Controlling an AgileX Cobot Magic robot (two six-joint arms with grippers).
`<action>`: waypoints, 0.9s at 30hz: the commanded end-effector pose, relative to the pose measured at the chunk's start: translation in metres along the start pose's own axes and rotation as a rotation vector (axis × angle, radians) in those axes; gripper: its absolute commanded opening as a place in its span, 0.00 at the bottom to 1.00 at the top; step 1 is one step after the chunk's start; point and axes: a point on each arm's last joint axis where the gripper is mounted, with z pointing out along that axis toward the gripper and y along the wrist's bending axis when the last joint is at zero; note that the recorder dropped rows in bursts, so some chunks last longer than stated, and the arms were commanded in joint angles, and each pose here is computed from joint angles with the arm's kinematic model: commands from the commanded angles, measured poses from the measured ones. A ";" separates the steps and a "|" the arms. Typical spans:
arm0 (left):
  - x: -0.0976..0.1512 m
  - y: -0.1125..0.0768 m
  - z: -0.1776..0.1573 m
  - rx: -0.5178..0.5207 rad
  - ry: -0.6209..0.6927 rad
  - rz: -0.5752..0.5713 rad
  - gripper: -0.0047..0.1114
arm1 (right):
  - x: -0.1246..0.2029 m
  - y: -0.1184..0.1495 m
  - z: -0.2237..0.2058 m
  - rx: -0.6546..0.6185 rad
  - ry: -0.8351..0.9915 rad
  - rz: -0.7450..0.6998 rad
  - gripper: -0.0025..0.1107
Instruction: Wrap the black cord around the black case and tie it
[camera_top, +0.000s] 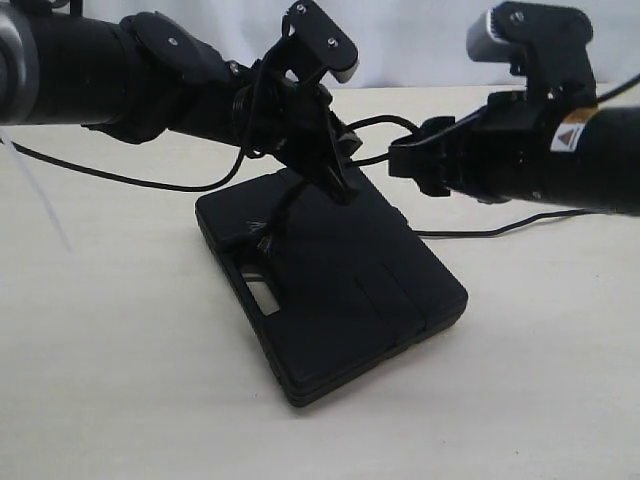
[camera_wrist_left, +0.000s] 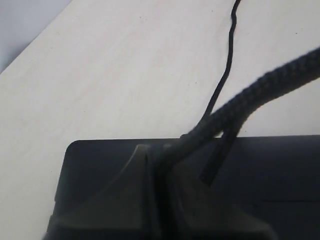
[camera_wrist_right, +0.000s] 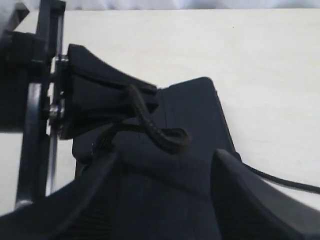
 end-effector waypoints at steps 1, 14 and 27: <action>-0.003 -0.001 0.000 0.015 -0.010 -0.018 0.04 | 0.015 -0.014 0.003 0.019 -0.191 0.157 0.48; -0.004 -0.005 -0.001 0.062 -0.009 -0.039 0.04 | 0.032 -0.003 0.037 -0.014 -0.261 0.186 0.48; -0.004 0.003 -0.001 -0.014 -0.019 -0.032 0.04 | 0.044 -0.009 0.047 0.037 -0.173 0.213 0.06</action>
